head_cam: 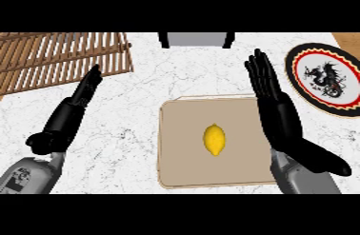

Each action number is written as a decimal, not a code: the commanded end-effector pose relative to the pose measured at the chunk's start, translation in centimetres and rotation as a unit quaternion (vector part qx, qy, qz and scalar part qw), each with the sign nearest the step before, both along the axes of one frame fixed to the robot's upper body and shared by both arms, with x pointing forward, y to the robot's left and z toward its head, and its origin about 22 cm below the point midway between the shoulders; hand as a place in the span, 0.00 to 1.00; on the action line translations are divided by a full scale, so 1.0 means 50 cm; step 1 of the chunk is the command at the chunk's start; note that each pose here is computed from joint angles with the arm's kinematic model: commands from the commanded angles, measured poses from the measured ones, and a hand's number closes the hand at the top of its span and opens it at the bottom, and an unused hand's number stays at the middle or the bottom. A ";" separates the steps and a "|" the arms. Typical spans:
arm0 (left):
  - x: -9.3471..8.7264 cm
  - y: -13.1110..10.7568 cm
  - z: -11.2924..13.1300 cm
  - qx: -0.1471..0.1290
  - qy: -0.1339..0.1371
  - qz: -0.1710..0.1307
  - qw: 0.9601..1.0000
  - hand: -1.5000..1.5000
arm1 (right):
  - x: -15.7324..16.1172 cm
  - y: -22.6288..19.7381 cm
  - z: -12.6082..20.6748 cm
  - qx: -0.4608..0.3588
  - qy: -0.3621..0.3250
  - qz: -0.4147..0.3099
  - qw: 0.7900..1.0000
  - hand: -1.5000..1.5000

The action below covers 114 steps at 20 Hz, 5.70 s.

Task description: Pick the lemon from the tray and place it in the plate

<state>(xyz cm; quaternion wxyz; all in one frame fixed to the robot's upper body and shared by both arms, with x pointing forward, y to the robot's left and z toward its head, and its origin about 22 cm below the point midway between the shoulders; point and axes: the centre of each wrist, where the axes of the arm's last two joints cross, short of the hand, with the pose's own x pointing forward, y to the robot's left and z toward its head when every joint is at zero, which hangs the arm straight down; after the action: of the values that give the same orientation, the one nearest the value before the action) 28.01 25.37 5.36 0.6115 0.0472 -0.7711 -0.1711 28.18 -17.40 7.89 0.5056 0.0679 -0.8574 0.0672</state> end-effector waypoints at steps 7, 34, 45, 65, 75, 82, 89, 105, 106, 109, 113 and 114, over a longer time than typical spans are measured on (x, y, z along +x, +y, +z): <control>-0.048 0.039 -0.115 -0.031 0.175 0.146 0.973 0.50 | 0.035 -0.096 0.035 -0.269 0.030 0.022 0.962 1.00; -0.059 0.021 -0.099 -0.056 0.223 0.182 0.956 0.50 | 0.043 -0.082 -0.028 -0.440 0.091 0.091 0.889 0.00; -0.040 -0.014 -0.127 -0.053 0.232 0.183 0.954 0.50 | 0.067 -0.005 -0.047 -0.527 0.180 0.188 0.809 0.00; -0.072 0.009 -0.096 -0.058 0.230 0.191 0.952 0.50 | 0.064 0.000 -0.100 -0.531 0.205 0.210 0.795 0.00; -0.051 -0.014 -0.091 -0.057 0.223 0.188 0.955 0.50 | 0.082 0.063 -0.138 -0.552 0.161 0.215 0.789 1.00; -0.051 -0.023 -0.092 -0.054 0.224 0.185 0.955 0.50 | 0.087 0.069 -0.130 -0.553 0.127 0.174 0.805 1.00; -0.077 -0.030 -0.150 -0.055 0.228 0.178 0.956 0.50 | 0.198 -0.128 -0.061 -0.545 0.233 -0.096 0.800 1.00; -0.039 -0.002 -0.116 -0.053 0.219 0.193 0.955 0.50 | 0.275 -0.244 0.146 -0.457 0.105 -0.461 0.753 1.00; -0.067 -0.008 -0.147 -0.063 0.227 0.184 0.954 0.50 | 0.271 -0.279 0.105 -0.458 0.113 -0.472 0.745 1.00; -0.055 0.013 -0.121 -0.061 0.227 0.183 0.955 0.50 | 0.281 -0.282 0.123 -0.441 0.142 -0.492 0.737 1.00; -0.054 -0.006 -0.131 -0.057 0.229 0.175 0.956 0.50 | 0.288 -0.339 0.123 -0.434 0.175 -0.502 0.727 1.00; -0.015 0.004 -0.116 -0.057 0.221 0.184 0.956 0.50 | 0.289 -0.359 0.138 -0.417 0.170 -0.503 0.738 1.00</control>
<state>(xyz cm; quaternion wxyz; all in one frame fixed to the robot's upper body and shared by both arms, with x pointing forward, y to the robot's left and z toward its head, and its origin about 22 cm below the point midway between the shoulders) 25.61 25.10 -0.87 0.7916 0.1108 -0.6007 -0.0173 42.27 -33.18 13.95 0.5706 -0.5785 -0.5579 0.1690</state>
